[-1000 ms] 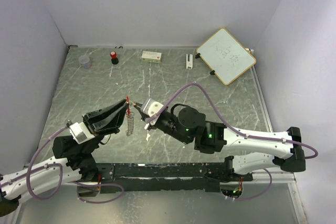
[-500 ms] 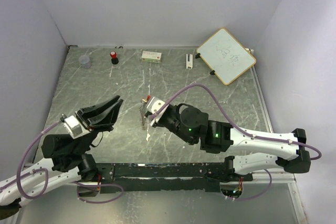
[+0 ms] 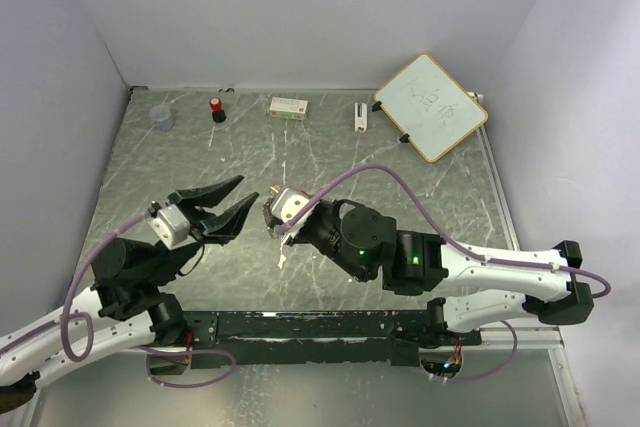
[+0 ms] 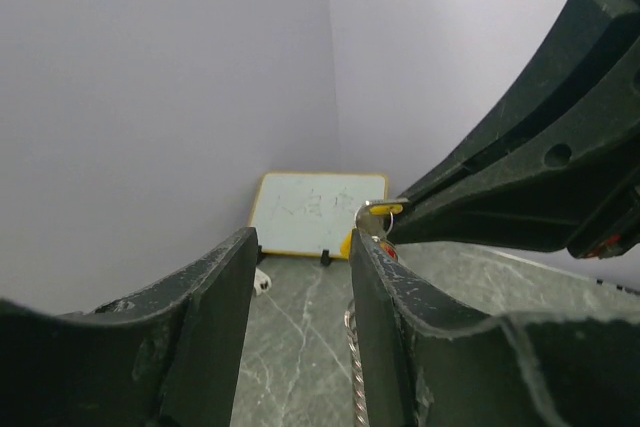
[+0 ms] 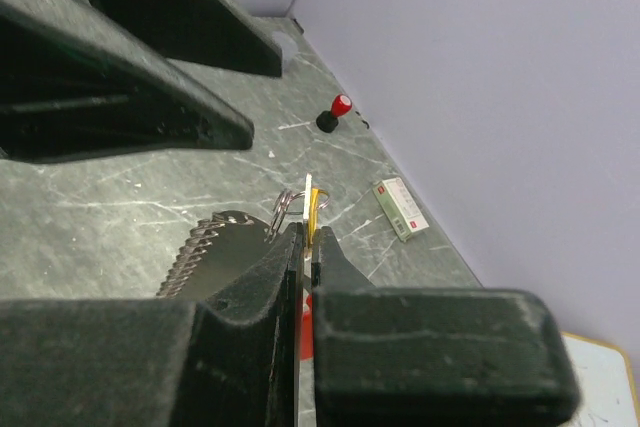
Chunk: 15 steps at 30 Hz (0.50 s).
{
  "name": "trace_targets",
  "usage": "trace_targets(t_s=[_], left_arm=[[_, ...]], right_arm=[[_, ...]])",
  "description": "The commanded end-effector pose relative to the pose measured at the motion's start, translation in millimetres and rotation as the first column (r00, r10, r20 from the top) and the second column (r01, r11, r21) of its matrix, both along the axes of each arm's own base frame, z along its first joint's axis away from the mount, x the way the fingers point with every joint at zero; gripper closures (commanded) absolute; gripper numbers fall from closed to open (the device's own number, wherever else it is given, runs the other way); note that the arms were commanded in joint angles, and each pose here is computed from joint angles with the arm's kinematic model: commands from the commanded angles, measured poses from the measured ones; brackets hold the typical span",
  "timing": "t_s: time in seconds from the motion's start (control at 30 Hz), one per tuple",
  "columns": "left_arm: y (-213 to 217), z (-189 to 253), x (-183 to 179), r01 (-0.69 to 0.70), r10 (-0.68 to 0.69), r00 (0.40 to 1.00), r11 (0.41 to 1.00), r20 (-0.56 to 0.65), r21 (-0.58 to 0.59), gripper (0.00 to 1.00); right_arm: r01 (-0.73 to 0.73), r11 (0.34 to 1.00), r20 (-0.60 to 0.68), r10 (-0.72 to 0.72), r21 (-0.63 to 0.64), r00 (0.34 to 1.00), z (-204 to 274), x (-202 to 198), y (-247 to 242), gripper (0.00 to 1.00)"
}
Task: Remove the keys from the keyring
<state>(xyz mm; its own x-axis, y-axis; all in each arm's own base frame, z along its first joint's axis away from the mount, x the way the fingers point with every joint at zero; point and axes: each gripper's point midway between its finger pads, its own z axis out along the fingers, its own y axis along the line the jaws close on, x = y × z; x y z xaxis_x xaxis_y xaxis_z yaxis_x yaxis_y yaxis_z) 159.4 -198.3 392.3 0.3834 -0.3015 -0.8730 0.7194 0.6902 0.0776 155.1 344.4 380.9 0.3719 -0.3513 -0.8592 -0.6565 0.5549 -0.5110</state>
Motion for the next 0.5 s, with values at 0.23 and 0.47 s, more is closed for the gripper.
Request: trace_targets(t_s=[0.23, 0.47], left_arm=[[-20.6, 0.1, -7.6, 0.083, -0.085, 0.996, 0.995, 0.031, 0.055, 0.51], [-24.5, -4.3, -8.1, 0.096, -0.098, 0.995, 0.993, 0.029, 0.064, 0.53]], right_arm=[[0.016, 0.999, 0.041, -0.017, 0.045, 0.999, 24.0, -8.7, -2.9, 1.0], [0.016, 0.999, 0.046, -0.018, 0.047, 0.999, 24.1, -11.6, -3.3, 1.0]])
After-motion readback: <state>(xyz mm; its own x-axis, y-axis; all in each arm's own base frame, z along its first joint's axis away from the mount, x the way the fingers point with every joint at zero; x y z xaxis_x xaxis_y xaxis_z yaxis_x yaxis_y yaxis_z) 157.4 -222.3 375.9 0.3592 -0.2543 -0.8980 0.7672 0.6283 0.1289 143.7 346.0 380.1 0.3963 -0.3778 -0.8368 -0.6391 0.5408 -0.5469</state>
